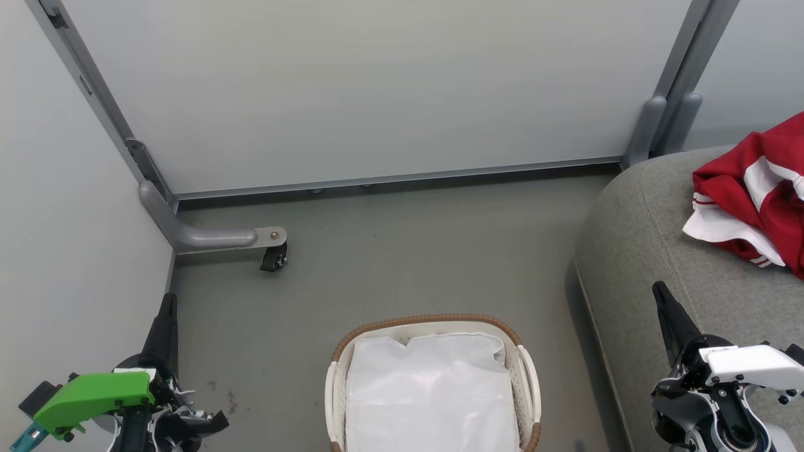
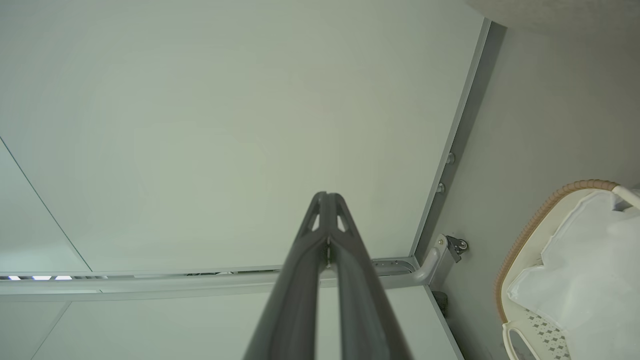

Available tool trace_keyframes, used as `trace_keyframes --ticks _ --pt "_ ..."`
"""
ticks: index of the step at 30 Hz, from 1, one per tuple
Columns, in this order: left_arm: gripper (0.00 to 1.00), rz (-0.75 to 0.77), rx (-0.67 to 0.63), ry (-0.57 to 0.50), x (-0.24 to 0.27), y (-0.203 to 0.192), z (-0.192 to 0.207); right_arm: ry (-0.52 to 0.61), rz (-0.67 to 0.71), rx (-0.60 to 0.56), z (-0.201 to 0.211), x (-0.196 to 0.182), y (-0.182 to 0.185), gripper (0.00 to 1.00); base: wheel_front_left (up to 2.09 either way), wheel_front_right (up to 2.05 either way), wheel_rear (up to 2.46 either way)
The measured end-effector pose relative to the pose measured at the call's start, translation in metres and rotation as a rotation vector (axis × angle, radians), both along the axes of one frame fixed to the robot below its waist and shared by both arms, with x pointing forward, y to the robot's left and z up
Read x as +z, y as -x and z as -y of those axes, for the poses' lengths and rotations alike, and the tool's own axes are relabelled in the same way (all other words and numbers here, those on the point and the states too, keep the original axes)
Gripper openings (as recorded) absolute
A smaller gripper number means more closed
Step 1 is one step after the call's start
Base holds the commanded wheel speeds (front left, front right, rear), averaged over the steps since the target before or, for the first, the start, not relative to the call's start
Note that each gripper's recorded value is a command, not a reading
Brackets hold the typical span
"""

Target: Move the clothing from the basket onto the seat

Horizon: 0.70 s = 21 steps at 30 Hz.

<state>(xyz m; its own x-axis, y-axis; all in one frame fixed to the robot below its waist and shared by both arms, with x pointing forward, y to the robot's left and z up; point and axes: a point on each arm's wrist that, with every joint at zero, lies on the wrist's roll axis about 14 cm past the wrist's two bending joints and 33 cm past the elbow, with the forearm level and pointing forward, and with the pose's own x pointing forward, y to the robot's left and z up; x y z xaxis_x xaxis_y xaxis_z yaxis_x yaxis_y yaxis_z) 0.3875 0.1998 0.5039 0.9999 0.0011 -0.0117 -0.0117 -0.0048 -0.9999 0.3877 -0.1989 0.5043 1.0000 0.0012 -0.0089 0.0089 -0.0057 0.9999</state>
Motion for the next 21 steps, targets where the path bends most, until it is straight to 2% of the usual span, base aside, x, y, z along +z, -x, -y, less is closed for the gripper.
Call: trace_keyframes --ticks 21 --pt "0.00 0.000 0.000 0.000 0.0000 0.0000 0.0000 0.000 0.000 0.000 0.0000 0.0000 0.0000 0.00 0.00 0.00 0.00"
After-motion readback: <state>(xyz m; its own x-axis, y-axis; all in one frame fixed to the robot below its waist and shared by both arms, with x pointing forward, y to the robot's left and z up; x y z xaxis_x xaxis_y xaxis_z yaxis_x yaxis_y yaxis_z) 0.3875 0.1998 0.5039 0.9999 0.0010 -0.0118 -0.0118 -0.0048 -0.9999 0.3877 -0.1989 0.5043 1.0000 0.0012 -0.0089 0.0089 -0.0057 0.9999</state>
